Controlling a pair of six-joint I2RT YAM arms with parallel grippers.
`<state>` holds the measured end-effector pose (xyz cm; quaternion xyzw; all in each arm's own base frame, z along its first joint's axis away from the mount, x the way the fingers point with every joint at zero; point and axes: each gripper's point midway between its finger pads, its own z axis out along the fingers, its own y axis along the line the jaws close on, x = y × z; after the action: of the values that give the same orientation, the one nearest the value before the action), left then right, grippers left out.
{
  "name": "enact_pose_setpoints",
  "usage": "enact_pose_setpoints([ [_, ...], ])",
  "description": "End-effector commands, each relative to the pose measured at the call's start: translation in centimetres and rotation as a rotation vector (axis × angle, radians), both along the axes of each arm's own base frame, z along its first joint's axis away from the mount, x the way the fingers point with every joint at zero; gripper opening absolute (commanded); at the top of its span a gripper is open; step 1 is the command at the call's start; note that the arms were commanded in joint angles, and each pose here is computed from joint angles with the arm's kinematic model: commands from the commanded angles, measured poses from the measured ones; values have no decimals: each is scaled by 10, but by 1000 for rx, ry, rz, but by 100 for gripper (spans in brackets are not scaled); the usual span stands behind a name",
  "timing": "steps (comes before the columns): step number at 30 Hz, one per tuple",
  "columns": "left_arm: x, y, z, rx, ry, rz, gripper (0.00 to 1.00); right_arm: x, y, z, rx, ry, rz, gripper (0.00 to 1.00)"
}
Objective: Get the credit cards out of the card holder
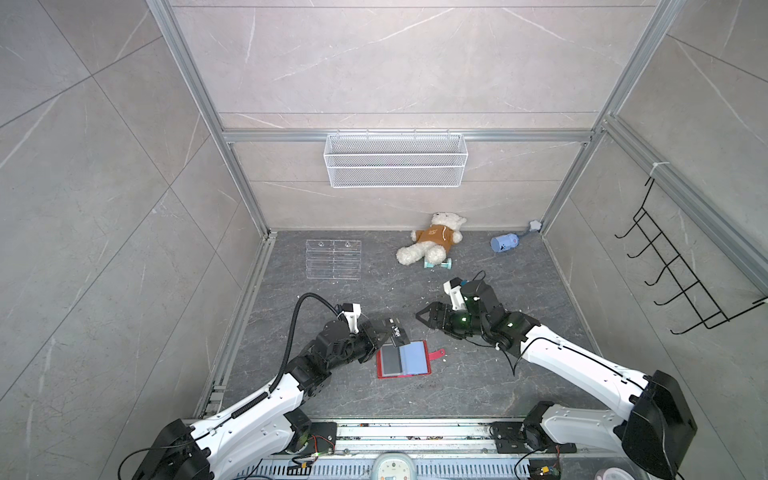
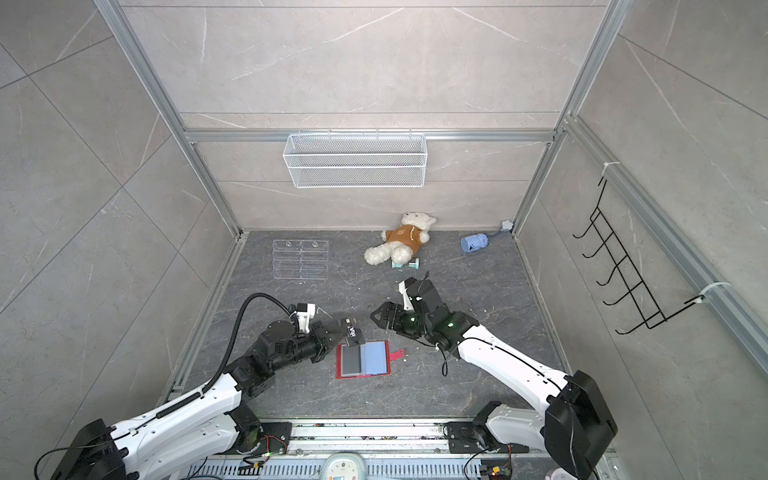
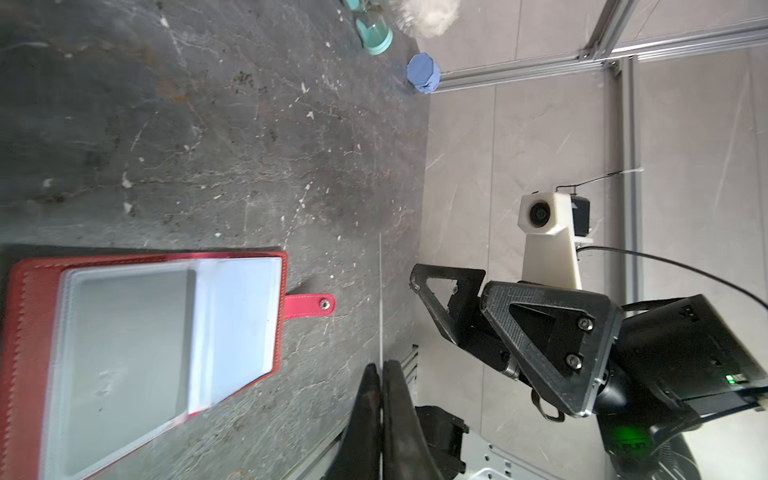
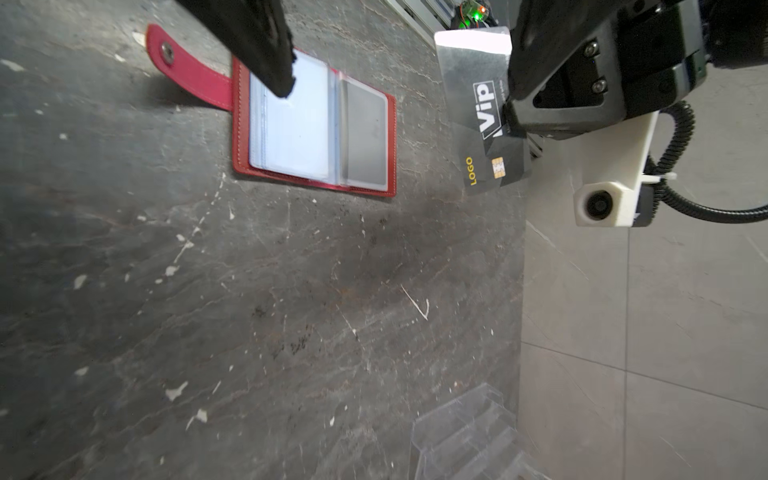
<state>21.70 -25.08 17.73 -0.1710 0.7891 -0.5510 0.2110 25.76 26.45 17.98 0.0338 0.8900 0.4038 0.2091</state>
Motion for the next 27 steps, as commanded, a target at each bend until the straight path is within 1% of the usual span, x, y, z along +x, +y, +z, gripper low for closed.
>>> enact_pose_setpoints([
  [1,17,-13,65,-196,-83,19,0,-1,2,30,100,-20,25,83],
  [8,33,-27,100,-346,-94,23,0,7,6,64,315,-57,28,82],
  [13,41,-36,107,-403,-91,13,0,8,11,71,388,-54,38,79],
  [18,42,-39,106,-426,-89,5,0,9,13,71,425,-56,41,72],
  [22,42,-42,108,-448,-97,-9,0,10,16,65,439,-40,46,62],
  [27,41,-43,106,-454,-91,-15,0,12,18,65,454,-40,49,53],
])
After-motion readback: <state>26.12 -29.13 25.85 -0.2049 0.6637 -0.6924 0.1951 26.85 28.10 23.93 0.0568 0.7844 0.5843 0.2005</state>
